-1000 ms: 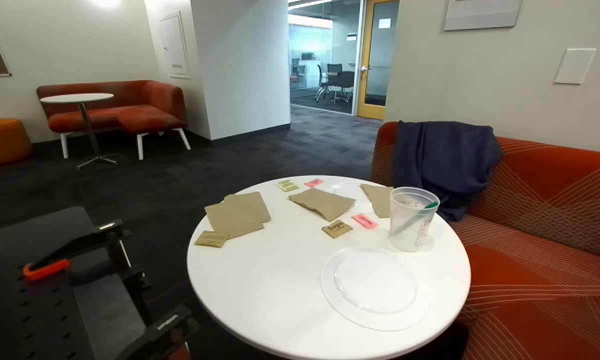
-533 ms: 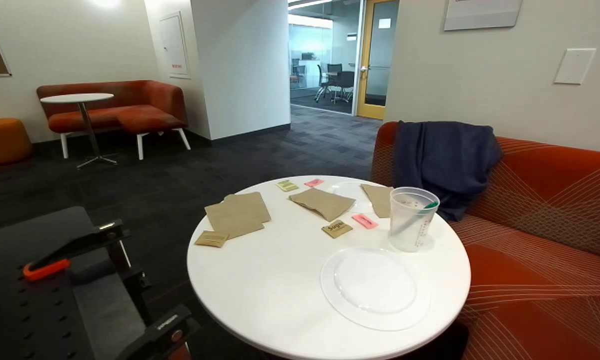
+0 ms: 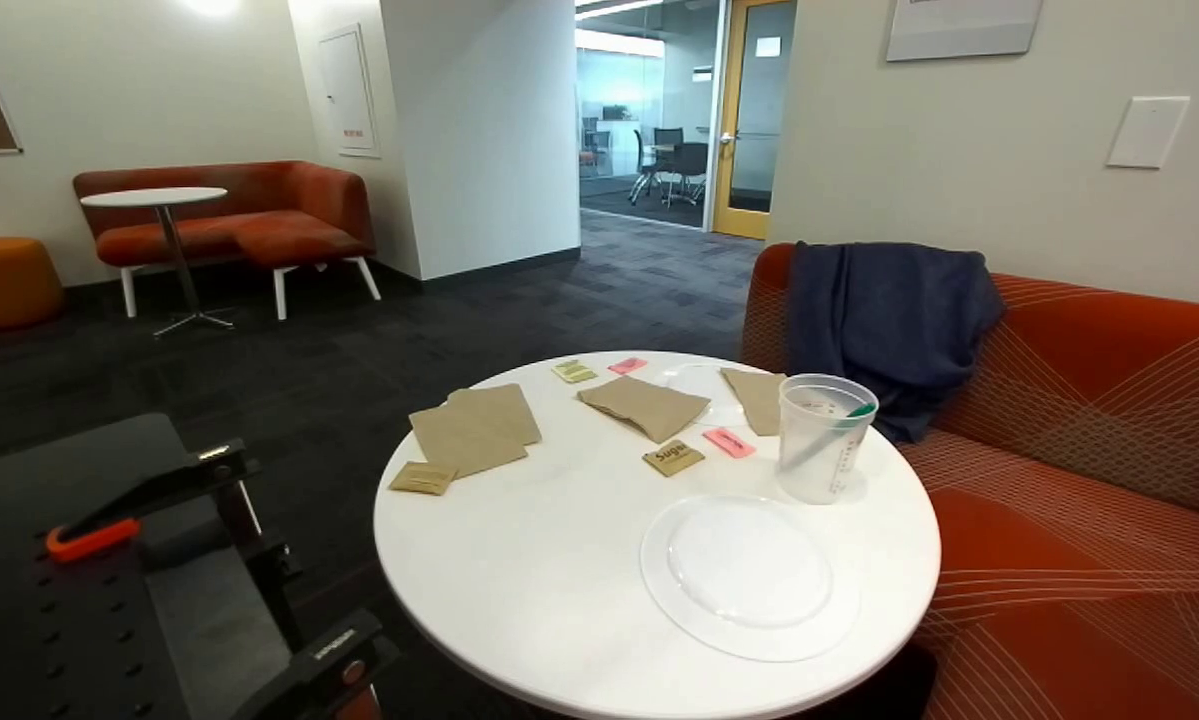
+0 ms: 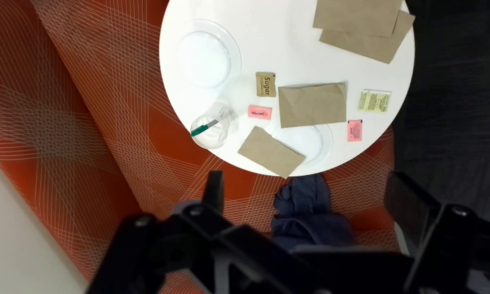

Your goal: Take the pen out of the cup and put it on the table

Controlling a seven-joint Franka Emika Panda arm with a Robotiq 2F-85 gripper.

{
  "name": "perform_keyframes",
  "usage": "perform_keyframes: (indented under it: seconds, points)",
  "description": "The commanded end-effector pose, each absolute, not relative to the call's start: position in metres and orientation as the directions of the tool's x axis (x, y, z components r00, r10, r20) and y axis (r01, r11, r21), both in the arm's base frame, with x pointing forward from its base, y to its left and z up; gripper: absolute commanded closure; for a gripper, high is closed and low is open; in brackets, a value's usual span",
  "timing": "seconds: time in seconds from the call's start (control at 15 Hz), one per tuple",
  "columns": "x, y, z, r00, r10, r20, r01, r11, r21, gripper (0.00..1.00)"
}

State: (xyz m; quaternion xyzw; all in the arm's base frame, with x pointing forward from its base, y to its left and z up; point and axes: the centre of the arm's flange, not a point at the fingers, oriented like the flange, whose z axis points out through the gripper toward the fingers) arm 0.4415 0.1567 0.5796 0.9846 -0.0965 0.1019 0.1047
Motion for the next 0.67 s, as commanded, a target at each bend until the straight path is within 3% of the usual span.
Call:
perform_keyframes:
  seconds: [0.0, 0.6]
  points:
    - [0.454, 0.126, 0.581, 0.937, -0.255, 0.238, -0.294, -0.944, 0.148, 0.00]
    - [0.508, 0.062, 0.548, 0.903, -0.373, 0.212, -0.399, -0.912, 0.096, 0.00]
